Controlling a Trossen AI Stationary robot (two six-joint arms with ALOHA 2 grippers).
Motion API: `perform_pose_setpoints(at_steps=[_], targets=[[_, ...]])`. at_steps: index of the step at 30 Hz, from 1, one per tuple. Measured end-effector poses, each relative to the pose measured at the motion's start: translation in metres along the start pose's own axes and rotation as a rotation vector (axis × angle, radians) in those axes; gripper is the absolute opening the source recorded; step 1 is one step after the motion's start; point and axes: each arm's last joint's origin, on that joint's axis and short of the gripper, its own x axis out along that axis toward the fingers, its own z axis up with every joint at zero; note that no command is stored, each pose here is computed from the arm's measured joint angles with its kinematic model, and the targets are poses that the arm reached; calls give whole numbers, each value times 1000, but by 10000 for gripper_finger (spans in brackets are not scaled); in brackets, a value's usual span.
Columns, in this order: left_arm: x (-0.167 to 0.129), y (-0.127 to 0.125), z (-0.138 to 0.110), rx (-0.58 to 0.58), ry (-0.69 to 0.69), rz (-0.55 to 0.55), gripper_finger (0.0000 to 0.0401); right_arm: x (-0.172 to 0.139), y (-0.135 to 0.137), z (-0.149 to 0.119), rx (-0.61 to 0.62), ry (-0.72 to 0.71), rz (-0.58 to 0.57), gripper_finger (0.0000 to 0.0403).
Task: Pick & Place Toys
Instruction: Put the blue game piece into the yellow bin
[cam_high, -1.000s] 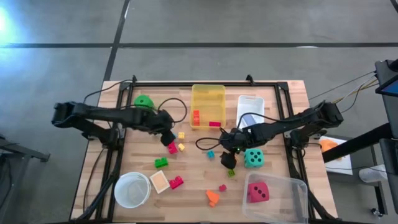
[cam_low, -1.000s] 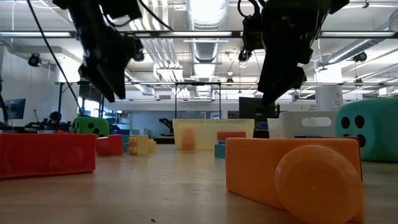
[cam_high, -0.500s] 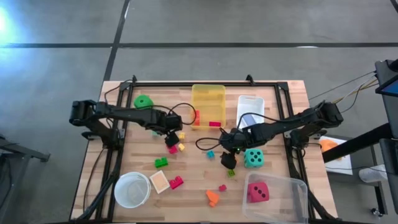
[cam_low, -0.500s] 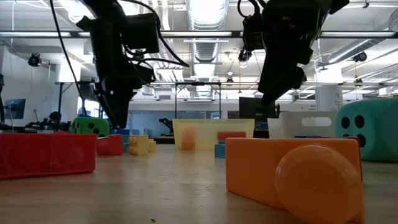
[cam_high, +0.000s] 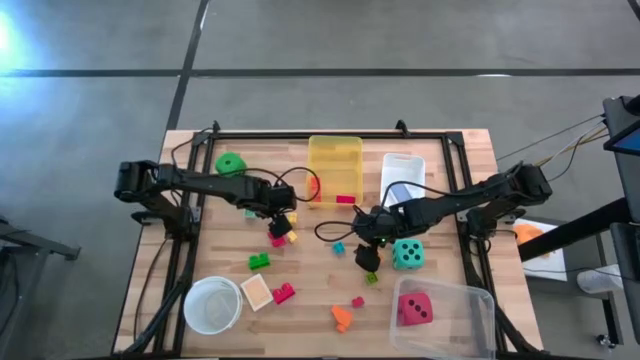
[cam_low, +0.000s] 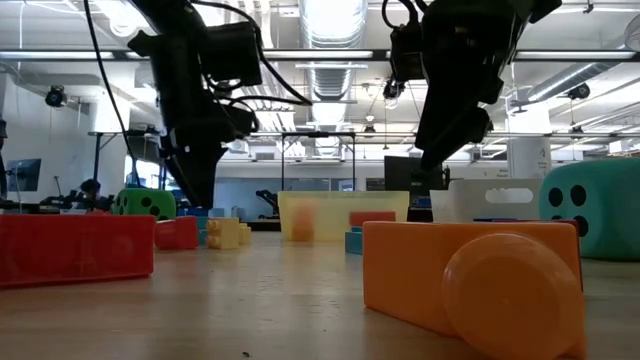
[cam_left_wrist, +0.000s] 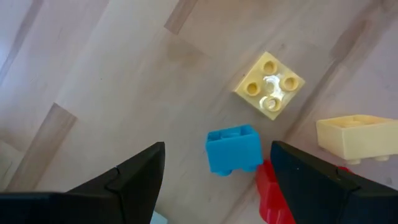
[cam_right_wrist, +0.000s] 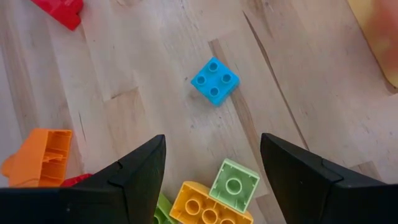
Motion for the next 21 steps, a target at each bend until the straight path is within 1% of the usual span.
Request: perform_pose_setpoints(at_steps=[2,8,15,18,21], targets=[[3,-1,1,8,1,1,294,0,0,0,0,0,0,254],[21,-4,0,22,63,24,294,0,0,0,0,-1,1,254],[27,-6,1,27,74,27,293,0,0,0,0,0,1,254],[28,-7,2,39,64,19,276,0,0,0,0,-1,1,254],[28,-7,2,57,68,11,240,0,0,0,0,0,1,254]])
